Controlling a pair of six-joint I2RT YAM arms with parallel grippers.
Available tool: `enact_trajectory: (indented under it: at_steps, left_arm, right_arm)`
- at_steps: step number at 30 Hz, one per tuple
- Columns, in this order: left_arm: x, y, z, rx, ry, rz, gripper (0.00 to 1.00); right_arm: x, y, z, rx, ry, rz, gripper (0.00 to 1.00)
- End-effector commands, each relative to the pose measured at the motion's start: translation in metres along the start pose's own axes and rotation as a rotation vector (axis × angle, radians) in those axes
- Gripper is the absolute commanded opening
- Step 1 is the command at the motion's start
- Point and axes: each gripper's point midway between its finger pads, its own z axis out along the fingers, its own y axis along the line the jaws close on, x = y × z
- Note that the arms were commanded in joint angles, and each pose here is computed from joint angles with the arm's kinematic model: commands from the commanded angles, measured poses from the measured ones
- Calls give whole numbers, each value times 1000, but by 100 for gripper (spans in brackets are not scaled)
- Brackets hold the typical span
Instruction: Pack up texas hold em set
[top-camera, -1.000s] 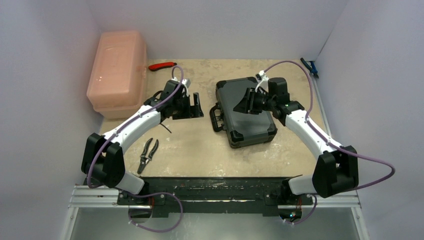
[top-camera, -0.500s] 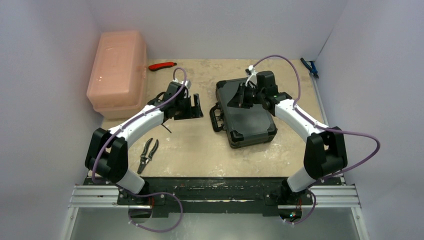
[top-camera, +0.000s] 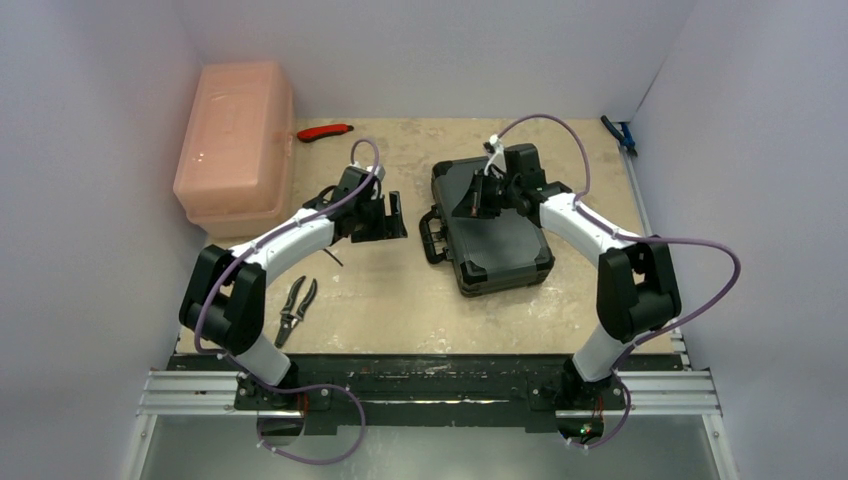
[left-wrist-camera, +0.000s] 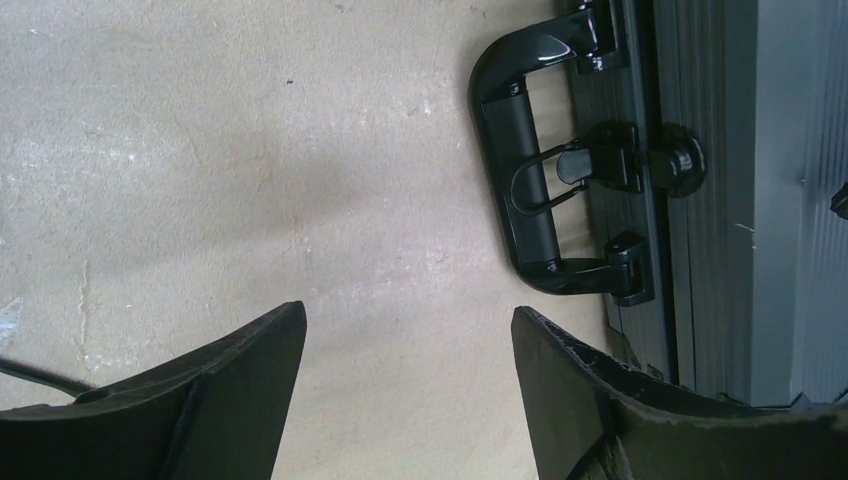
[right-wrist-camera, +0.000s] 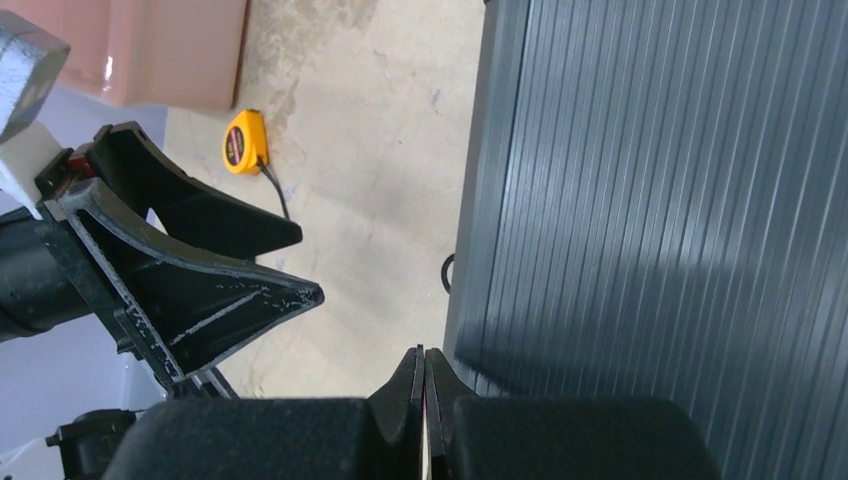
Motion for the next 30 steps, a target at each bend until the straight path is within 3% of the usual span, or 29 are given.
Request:
enact_trajectory:
  at_steps: [1,14,30]
  left_arm:
    - [-10,-3,7,11,-26,-20,74]
    - [-5,1,20,-5,5,-41,69]
    - [0,3,27,-9,20,-56,64]
  right_arm:
    - [8,-7,8,-1,8,-35,0]
    - [62,-58,18,125,109,-20,0]
    - [16,-57,20,153,13,-8,0]
